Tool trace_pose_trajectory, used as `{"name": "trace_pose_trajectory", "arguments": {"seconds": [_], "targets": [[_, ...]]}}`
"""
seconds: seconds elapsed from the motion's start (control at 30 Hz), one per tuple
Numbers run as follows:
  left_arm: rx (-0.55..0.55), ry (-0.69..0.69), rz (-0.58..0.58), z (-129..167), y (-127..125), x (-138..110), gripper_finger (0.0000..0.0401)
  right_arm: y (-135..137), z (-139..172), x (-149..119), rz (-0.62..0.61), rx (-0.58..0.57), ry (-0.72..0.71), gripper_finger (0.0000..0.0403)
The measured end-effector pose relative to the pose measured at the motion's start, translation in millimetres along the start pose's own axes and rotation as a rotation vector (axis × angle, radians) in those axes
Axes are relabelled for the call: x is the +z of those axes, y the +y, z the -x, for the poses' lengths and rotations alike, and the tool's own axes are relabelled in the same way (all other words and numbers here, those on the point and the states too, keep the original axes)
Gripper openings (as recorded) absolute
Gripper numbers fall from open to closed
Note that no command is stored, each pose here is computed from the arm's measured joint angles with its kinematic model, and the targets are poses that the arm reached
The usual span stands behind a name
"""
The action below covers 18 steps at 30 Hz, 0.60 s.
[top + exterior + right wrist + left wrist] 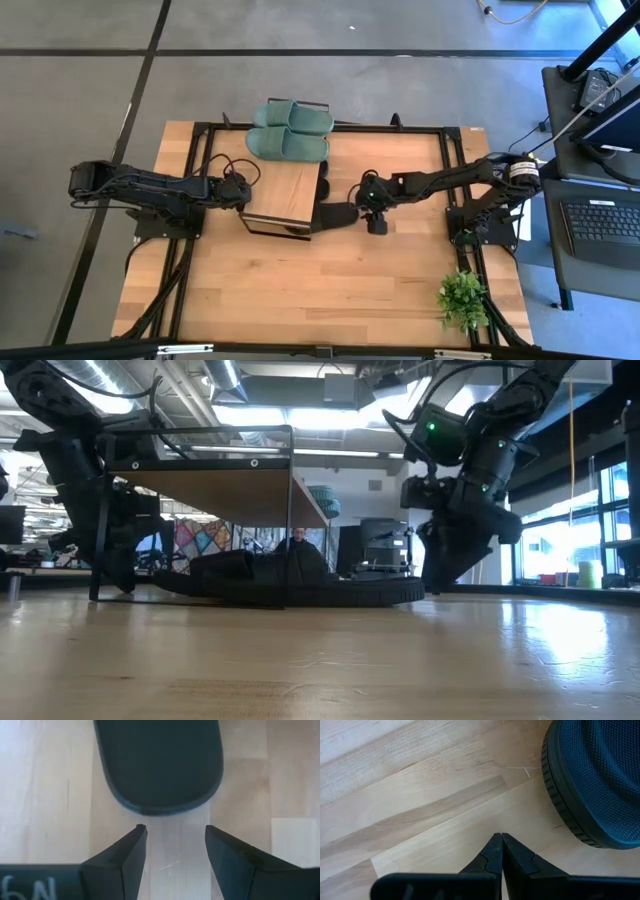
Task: Pick and place slides into the shelf
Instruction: Put the black slide under the shelf
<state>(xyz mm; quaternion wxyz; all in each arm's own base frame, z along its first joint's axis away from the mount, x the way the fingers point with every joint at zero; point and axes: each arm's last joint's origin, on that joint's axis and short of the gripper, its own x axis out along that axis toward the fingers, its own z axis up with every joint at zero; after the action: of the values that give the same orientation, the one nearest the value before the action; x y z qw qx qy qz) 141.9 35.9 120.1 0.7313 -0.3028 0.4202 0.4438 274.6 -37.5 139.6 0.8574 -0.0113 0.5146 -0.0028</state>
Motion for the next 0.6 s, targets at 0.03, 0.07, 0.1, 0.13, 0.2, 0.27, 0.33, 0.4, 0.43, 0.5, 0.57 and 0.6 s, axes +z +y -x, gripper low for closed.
{"name": "trace_pose_trajectory", "arguments": {"seconds": [0.03,0.07,0.1,0.13,0.2,0.27,0.33,0.4,0.43,0.5,0.57,0.6], "targets": [[-0.001,0.0,0.0,0,0,0,0.0,0,-3,0,0.0,0.001,0.004,0.0202],[0.0,0.0,0.0,0,0,0,0.0,0,-6,0,0.0,0.0,-0.002,0.0202],[0.0,0.0,0.0,0,0,0,0.0,0,-9,1,0.0,0.002,-0.007,0.0202],[0.0,0.0,0.0,0,0,0,0.0,-1,-12,1,0.0,0.006,-0.014,0.0202],[0.0,0.0,0.0,0,0,0,0.0,0,-17,3,0.002,0.033,-0.023,0.0202],[0.0,0.0,0.0,0,0,0,0.0,-1,-21,8,0.002,0.051,-0.027,0.0202],[0.0,0.0,0.0,0,0,0,0.0,-1,-25,13,0.002,0.056,-0.024,0.0202],[0.0,0.0,0.0,0,0,0,0.0,-1,-29,18,0.008,0.067,-0.021,0.0202],[0.0,0.0,0.0,0,0,0,0.0,-1,-31,21,0.016,0.074,-0.025,0.0202],[0.0,0.0,0.0,0,0,0,0.0,1,-34,27,0.032,0.081,-0.03,0.0202],[0.0,0.0,0.0,0,0,0,0.0,0,-37,33,0.036,0.087,-0.036,0.0202],[0.0,0.0,0.0,0,0,0,0.0,0,-38,36,0.037,0.09,-0.04,0.0202]]}}
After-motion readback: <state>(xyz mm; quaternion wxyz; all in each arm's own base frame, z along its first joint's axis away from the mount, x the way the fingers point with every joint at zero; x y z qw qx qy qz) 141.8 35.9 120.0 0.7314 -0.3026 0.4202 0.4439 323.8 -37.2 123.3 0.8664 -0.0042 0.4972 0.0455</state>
